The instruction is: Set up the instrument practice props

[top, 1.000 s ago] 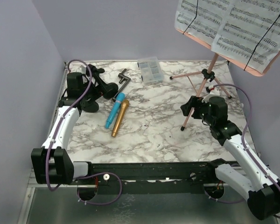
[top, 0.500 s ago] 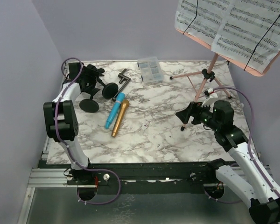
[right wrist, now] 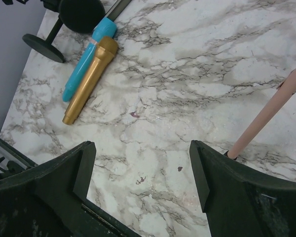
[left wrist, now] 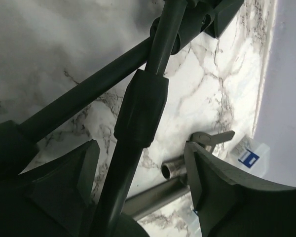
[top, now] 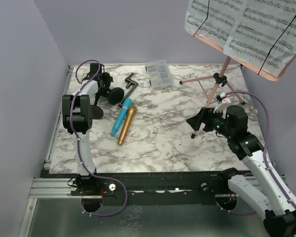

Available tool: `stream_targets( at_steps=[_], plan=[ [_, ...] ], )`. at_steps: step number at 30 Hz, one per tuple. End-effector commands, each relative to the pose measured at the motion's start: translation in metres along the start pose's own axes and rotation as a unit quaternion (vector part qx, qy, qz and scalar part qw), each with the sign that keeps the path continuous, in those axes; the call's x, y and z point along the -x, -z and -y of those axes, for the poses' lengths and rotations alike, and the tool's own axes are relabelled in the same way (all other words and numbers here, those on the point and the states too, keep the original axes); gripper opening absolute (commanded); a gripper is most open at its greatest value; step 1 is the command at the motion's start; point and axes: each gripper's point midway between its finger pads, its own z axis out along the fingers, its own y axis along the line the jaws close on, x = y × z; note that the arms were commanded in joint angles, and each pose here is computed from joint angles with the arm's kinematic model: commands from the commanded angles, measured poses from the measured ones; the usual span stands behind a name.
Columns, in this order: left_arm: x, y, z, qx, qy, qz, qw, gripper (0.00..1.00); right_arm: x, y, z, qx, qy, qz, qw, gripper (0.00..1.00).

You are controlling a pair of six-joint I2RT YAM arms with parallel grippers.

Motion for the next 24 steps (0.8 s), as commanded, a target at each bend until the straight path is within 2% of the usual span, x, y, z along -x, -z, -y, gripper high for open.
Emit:
stream_targets(
  at_steps=[1,3,5,7,9,15,16,18,20,22,24],
  plan=[
    [0.009,-0.03,-0.024,0.059,-0.03,0.054,0.996,0.66,0.012,0.005,-0.003,-0.009,-0.003,0.007,1.0,0.86],
    [0.019,-0.03,-0.016,0.054,-0.048,0.073,0.995,0.55,0.011,0.006,-0.003,-0.009,-0.007,0.008,1.0,0.87],
    [0.028,-0.023,-0.005,0.044,-0.066,0.091,0.993,0.37,0.013,0.007,-0.004,-0.009,-0.007,0.012,1.0,0.87],
    [0.037,-0.011,0.012,0.027,-0.083,0.108,0.99,0.22,0.014,0.009,-0.004,-0.011,-0.007,0.015,1.0,0.86],
    [0.049,0.008,0.036,0.003,-0.102,0.13,0.986,0.1,0.013,0.009,-0.004,-0.01,-0.008,0.015,1.0,0.87],
    [0.076,0.11,0.108,-0.093,-0.131,0.19,0.969,0.0,0.012,0.008,-0.002,-0.016,-0.008,0.013,1.0,0.87],
    [0.076,0.131,0.119,-0.114,-0.134,0.19,0.966,0.0,0.011,0.007,-0.002,-0.015,-0.008,0.012,1.0,0.86],
    [0.049,0.173,0.141,-0.166,-0.158,0.174,0.958,0.0,0.01,0.007,-0.001,-0.013,-0.007,0.013,1.0,0.87],
    [0.016,0.212,0.156,-0.22,-0.215,0.156,0.939,0.0,0.008,0.005,-0.001,-0.011,-0.007,0.009,1.0,0.87],
    [-0.026,0.245,0.158,-0.266,-0.285,0.142,0.91,0.0,0.006,0.004,-0.005,-0.002,-0.006,0.001,1.0,0.88],
    [-0.082,0.277,0.154,-0.349,-0.363,0.127,0.855,0.0,0.006,0.005,-0.015,0.027,-0.007,-0.001,1.0,0.89]
  ],
)
